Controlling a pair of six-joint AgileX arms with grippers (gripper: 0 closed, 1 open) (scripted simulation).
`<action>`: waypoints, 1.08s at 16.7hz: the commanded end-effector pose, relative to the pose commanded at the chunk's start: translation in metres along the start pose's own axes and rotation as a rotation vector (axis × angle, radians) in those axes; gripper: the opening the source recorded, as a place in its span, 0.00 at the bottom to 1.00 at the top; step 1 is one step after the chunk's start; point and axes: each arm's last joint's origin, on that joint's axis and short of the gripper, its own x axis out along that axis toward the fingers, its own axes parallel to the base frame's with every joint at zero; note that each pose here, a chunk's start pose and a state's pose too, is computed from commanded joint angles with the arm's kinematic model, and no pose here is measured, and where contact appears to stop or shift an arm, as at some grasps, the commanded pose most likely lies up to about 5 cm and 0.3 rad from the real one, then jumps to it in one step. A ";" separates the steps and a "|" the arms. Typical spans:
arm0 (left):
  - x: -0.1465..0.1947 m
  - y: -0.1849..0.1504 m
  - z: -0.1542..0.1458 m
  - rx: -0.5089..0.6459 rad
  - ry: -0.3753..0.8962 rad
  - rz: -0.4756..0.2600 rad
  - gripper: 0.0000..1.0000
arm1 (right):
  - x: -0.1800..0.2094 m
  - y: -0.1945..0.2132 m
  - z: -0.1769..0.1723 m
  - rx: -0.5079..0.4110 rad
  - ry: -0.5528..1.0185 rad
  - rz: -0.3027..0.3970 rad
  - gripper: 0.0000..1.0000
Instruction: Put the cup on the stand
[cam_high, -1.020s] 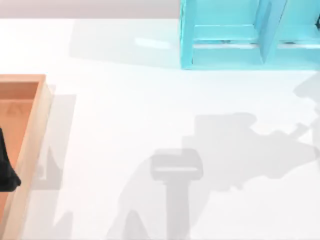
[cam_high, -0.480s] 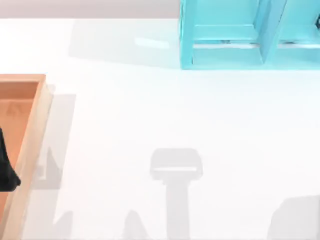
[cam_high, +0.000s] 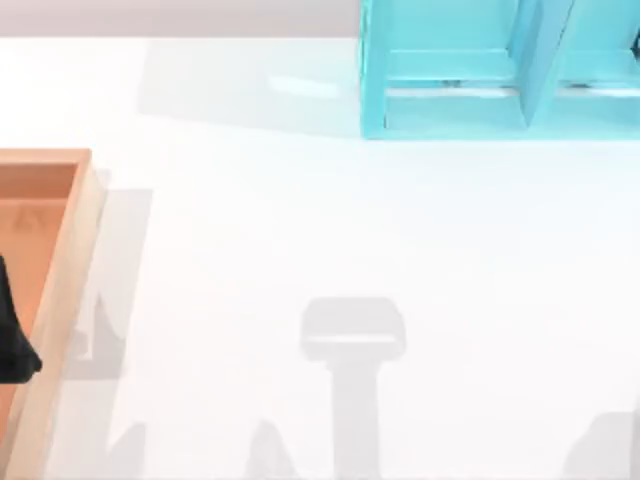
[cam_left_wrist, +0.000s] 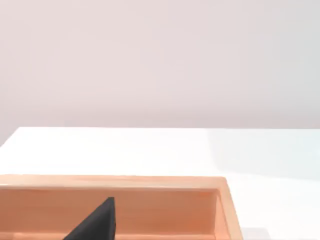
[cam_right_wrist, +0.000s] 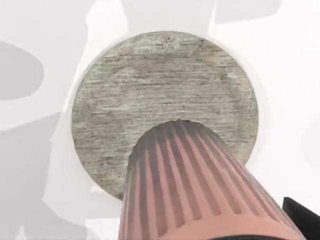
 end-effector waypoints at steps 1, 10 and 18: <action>0.000 0.000 0.000 0.000 0.000 0.000 1.00 | 0.004 0.000 0.000 0.001 0.006 0.003 0.00; 0.000 0.000 0.000 0.000 0.000 0.000 1.00 | 0.062 0.007 -0.003 0.005 -0.006 -0.006 0.00; 0.000 0.000 0.000 0.000 0.000 0.000 1.00 | 0.063 0.007 -0.003 0.004 -0.004 -0.005 0.30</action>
